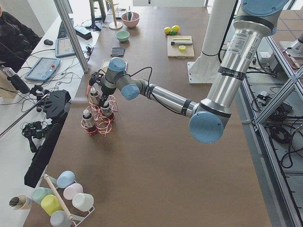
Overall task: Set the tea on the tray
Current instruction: 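Reach the left gripper down into the copper rack toward a tea bottle, then grasp the dark tea bottle with the left gripper and lift it out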
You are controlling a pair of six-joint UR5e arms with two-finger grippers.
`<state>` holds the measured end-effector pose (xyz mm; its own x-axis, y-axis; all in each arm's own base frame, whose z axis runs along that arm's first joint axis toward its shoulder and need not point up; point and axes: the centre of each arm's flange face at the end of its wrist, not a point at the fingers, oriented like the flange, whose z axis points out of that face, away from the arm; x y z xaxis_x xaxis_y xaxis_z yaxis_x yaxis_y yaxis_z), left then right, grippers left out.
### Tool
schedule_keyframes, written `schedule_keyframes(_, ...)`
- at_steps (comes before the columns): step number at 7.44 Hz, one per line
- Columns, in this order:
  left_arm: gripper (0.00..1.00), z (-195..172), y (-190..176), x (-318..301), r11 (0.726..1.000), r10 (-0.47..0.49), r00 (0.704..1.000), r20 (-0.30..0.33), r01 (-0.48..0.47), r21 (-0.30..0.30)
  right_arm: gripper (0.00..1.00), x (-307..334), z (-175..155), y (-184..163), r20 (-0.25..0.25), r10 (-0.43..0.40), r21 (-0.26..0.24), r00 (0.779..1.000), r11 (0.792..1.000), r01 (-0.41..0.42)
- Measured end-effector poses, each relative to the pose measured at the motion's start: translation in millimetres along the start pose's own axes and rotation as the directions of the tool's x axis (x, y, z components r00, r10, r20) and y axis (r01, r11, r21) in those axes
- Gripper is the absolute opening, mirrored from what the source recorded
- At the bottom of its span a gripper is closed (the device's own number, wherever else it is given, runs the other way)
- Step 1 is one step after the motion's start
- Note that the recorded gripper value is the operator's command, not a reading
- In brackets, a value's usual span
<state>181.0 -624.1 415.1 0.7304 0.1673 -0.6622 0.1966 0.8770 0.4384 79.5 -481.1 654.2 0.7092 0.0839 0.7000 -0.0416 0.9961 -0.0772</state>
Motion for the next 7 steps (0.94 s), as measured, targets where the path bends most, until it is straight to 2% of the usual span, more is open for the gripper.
schedule_keyframes(3,0.00,-1.2,-1.6,-0.3,1.000,-0.002,1.000,-0.001,0.002,0.001,1.00,0.8,0.7,0.3,-0.001,0.001,-0.001,1.000,1.000,-0.001)
schedule_keyframes(4,0.00,-6.8,-6.4,-0.6,1.000,-0.008,1.000,-0.020,0.008,-0.010,1.00,1.7,1.5,1.0,-0.001,0.002,-0.003,1.000,1.000,-0.002)
schedule_keyframes(7,0.00,-52.2,-34.1,-18.0,0.997,-0.064,0.994,-0.083,0.060,-0.048,1.00,3.5,3.4,3.0,-0.001,0.006,-0.007,1.000,1.000,-0.006)
